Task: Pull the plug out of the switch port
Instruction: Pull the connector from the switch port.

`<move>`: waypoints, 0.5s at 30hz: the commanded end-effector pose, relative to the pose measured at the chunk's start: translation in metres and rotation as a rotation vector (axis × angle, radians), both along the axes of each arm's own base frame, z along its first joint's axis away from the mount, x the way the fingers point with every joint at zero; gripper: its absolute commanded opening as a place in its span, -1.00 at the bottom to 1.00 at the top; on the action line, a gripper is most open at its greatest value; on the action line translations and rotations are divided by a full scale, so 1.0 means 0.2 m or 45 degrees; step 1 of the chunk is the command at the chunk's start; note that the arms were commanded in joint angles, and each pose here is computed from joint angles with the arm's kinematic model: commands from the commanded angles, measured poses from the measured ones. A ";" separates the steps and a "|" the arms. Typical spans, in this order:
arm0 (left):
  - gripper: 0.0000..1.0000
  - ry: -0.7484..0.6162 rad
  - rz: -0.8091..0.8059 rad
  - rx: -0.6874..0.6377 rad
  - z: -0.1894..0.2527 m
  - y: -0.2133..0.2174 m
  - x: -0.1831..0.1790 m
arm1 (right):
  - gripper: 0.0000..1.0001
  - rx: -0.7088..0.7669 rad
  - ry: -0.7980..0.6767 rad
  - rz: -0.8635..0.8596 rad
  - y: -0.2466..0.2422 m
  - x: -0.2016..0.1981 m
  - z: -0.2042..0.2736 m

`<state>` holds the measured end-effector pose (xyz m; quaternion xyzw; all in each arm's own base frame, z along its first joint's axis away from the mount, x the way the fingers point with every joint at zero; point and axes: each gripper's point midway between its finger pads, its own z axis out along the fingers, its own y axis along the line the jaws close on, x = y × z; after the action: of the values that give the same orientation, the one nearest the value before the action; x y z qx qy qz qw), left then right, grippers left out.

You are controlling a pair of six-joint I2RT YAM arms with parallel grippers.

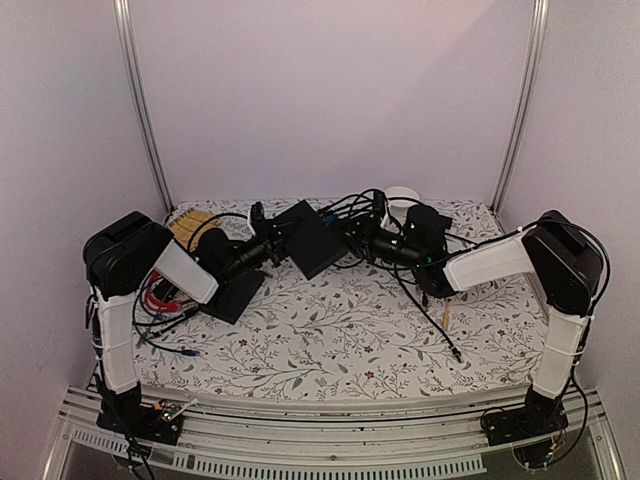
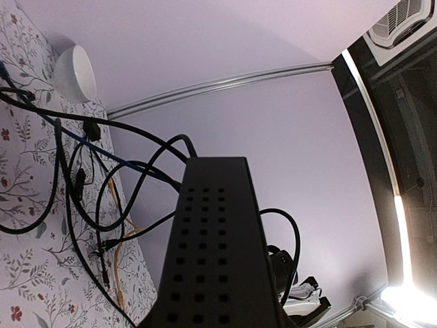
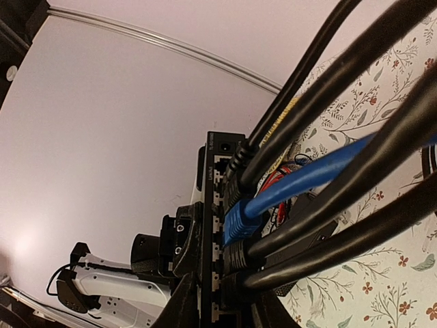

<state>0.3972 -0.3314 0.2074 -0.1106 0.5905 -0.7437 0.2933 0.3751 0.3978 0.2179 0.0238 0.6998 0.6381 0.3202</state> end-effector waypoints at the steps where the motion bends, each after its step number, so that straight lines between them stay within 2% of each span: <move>1: -1.00 -0.309 -0.015 -0.200 0.34 0.04 -0.12 | -0.53 0.044 -0.032 -0.020 0.00 0.00 0.03; 15: -1.00 -0.312 -0.006 -0.199 0.34 0.04 -0.12 | -0.49 0.065 -0.010 -0.032 -0.02 0.02 0.02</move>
<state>0.3969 -0.3317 0.2075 -0.1104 0.5904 -0.7437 0.2936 0.3753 0.3970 0.2178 0.0333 0.6969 0.6435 0.3150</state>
